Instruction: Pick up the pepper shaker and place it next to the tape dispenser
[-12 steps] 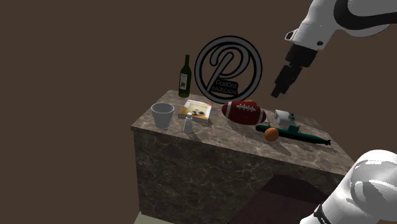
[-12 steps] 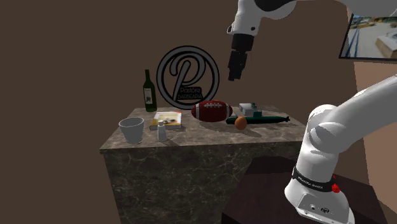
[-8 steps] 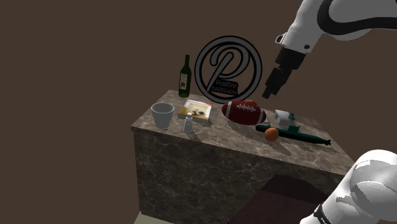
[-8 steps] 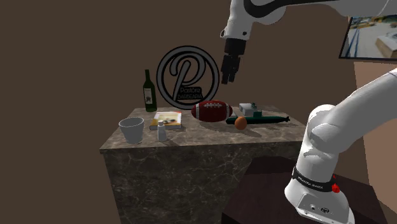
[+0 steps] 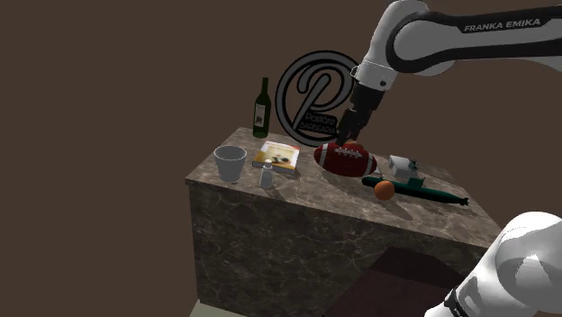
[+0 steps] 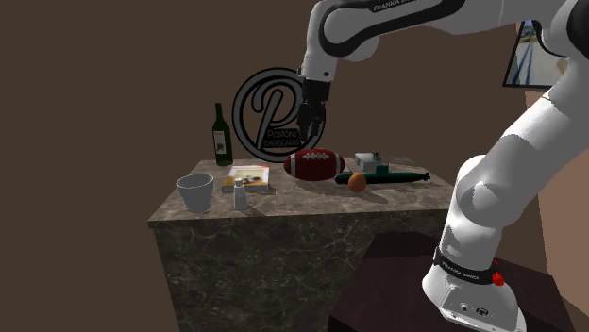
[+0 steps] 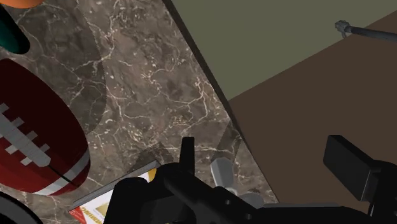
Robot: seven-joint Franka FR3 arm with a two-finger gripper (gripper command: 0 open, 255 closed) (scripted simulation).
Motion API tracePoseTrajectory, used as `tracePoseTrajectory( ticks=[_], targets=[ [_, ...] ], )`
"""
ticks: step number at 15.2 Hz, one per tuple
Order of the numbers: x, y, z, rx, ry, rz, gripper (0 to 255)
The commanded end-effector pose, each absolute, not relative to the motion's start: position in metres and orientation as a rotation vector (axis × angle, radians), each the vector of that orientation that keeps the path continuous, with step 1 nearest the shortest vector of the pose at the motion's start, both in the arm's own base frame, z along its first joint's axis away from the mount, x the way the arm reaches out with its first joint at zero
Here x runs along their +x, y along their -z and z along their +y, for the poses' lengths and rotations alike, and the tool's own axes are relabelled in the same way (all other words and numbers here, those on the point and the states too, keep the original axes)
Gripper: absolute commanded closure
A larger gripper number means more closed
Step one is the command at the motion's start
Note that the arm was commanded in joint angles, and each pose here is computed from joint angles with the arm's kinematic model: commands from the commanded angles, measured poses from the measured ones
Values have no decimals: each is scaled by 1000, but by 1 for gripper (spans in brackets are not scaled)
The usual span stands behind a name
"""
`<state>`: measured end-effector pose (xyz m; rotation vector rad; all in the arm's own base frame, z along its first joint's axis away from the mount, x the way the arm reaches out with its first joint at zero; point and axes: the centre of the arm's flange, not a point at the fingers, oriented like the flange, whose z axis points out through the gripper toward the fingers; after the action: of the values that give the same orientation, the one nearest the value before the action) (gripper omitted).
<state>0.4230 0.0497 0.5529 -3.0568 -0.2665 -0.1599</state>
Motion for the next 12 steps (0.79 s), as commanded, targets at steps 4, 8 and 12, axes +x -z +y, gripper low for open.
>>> tracePoseTrajectory(
  ticks=[4,8,12],
  targets=[
    [478,-514,65,-3056,151,-310,0],
    [522,-486,77,-3056,144,-344,0],
    [565,-457,89,-3055,136,-378,0]
  ],
)
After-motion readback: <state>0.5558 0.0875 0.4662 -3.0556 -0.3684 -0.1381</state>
